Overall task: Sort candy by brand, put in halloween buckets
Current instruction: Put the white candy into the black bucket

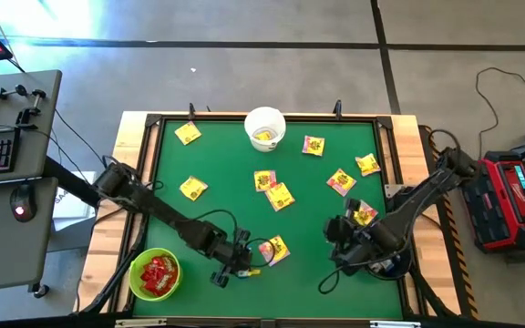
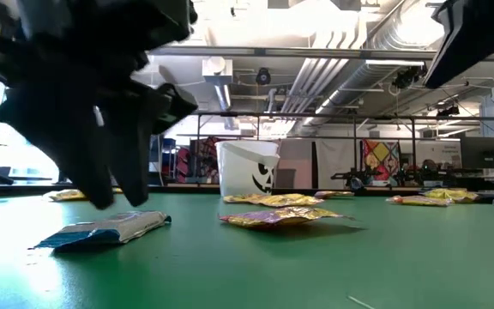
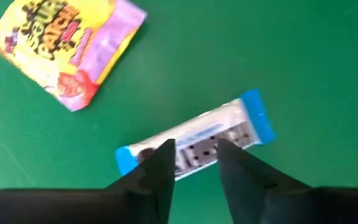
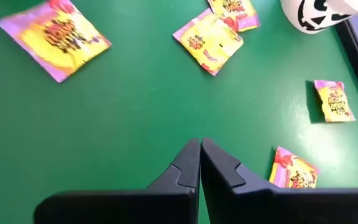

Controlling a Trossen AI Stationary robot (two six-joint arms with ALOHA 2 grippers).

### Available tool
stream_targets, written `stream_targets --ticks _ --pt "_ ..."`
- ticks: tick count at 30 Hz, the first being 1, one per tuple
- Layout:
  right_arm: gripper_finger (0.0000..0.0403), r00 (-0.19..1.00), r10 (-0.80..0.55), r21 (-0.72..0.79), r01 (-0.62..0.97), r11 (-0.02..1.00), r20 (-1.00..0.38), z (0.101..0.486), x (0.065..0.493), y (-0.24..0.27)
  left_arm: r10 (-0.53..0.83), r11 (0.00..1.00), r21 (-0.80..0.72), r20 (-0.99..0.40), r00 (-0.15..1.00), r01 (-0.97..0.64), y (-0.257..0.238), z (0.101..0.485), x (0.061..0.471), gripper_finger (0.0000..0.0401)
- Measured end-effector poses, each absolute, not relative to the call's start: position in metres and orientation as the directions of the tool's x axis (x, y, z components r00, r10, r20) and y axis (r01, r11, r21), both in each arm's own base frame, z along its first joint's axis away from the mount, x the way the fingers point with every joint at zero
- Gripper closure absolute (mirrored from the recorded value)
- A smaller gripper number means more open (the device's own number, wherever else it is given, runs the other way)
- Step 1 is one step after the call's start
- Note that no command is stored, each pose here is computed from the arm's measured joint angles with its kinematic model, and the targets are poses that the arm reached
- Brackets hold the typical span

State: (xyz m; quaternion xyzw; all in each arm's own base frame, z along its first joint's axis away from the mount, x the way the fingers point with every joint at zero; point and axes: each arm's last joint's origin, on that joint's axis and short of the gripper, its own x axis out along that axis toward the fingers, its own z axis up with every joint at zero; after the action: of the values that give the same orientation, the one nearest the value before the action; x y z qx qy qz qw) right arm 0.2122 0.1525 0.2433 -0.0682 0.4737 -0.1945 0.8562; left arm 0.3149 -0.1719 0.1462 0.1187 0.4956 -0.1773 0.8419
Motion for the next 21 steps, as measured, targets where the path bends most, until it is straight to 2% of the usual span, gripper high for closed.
stream_targets --ticks 5,11,21 --pt "0.0403 0.449 -0.446 -0.364 0.259 0.894 -0.775 0.231 0.221 0.153 -0.161 0.902 0.049 -0.883 0.44 0.429 -0.16 0.144 0.32 0.0342" --pt "0.0403 0.441 -0.452 -0.372 0.26 0.891 -0.775 0.228 0.223 0.152 -0.136 0.916 0.047 -0.898 0.419 0.398 -0.147 0.142 0.324 0.0381" --pt "0.0403 0.439 -0.454 -0.374 0.26 0.89 -0.776 0.228 0.223 0.152 -0.053 0.934 0.097 -0.915 0.4 0.345 -0.121 0.141 0.33 0.04"
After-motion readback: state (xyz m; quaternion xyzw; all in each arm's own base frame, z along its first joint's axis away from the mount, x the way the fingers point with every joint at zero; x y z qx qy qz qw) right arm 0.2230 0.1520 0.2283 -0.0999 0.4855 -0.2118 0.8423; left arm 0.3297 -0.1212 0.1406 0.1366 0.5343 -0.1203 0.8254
